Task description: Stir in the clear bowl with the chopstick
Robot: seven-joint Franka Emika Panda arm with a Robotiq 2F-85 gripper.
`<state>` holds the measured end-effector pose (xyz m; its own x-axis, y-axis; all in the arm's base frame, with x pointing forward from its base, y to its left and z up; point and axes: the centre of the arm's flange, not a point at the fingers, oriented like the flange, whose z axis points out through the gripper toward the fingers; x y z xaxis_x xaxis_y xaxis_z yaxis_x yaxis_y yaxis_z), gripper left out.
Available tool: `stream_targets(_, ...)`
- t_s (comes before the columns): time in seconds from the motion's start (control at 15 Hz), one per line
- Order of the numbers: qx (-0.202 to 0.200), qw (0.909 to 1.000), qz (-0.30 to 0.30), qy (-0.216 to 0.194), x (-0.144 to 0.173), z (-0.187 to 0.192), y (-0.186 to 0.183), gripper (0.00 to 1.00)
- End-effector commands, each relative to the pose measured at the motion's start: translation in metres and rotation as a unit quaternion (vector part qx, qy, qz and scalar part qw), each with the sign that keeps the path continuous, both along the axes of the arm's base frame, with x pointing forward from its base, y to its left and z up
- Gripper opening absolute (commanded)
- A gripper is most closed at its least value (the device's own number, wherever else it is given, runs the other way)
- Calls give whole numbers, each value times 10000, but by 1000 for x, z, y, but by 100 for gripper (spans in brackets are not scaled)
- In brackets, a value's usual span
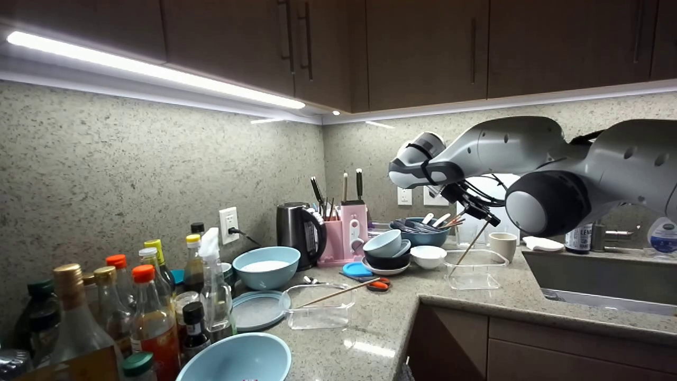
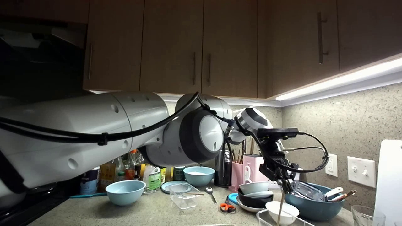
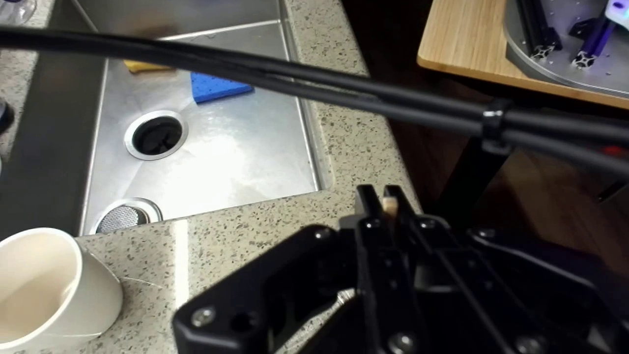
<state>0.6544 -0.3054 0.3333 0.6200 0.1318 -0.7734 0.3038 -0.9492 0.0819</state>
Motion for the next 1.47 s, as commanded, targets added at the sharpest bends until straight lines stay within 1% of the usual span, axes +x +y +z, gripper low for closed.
stream_targets(0.0,-137,9997,203,-25,6,5,-27,2)
stream_targets(0.27,-263,9996,120,-29,-5,6,-54,2)
stream_targets(0.53,-393,9988,-275,73,-30,8,-85,2)
stream_targets(0.67,-334,9979,-545,84,-46,10,-99,2)
stream_targets(0.8,-144,9974,-701,6,-58,9,-107,2)
stream_targets(1.0,235,9957,-844,-298,-62,3,-112,2)
stream_targets(1.2,704,9910,-895,-708,-58,1,-111,2)
stream_targets(1.4,1151,9831,-901,-1103,-53,1,-111,2)
